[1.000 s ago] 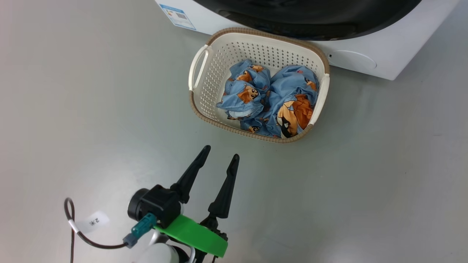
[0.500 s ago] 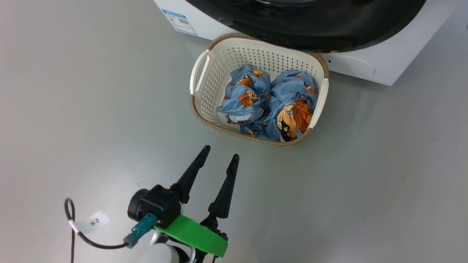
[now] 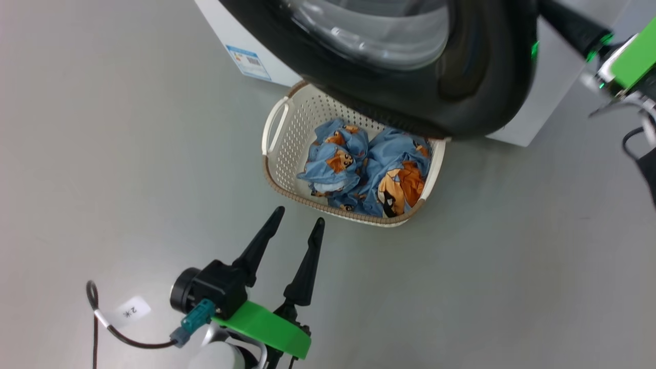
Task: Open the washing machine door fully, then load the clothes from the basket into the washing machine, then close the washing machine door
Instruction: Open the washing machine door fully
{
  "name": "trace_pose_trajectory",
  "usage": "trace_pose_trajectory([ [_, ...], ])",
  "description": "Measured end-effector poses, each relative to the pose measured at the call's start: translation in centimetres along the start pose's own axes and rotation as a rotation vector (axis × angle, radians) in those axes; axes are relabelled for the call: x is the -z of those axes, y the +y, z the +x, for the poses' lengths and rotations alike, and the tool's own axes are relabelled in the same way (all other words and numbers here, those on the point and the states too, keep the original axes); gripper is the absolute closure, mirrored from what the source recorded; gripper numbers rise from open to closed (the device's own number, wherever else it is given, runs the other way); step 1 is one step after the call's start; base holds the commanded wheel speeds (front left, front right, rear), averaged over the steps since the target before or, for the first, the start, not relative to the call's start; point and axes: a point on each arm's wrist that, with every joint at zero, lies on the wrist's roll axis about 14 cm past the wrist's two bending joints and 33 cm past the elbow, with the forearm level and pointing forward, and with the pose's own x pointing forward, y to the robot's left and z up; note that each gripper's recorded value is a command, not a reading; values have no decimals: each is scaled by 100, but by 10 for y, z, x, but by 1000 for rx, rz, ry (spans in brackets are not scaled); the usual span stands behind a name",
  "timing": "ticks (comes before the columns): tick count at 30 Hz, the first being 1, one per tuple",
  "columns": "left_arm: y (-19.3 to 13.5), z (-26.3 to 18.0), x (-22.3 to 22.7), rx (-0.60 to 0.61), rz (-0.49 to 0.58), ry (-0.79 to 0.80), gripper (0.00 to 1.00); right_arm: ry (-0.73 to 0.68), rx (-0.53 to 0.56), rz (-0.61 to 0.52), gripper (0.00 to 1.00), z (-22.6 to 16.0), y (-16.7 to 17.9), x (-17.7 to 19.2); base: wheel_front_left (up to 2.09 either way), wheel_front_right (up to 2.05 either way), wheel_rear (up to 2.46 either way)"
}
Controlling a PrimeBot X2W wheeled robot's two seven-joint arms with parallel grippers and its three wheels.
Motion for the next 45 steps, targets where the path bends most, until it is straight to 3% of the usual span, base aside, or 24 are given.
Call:
trace_pose_trajectory([
  [26, 18, -53, -26, -39, 24, -80, 0, 320, -123, -4, 100, -12, 91, 146, 0, 0, 0],
  [36, 32, -65, -37, -75, 36, -113, 0, 395, -179, -2, 100, -6, 120, 181, 0, 0, 0],
  [41, 36, -70, -41, -81, 39, -127, 0, 373, -178, -22, 100, -7, 127, 181, 0, 0, 0],
  [42, 35, -72, -40, -79, 38, -125, 0, 362, -173, -20, 91, -9, 127, 181, 0, 0, 0],
  [44, 35, -76, -34, -75, 36, -112, 0, 347, -150, -15, 61, -13, 122, 183, 0, 0, 0],
  [45, 36, -77, -33, -75, 36, -109, 0, 338, -136, -16, 35, -15, 118, 183, 0, 0, 0],
])
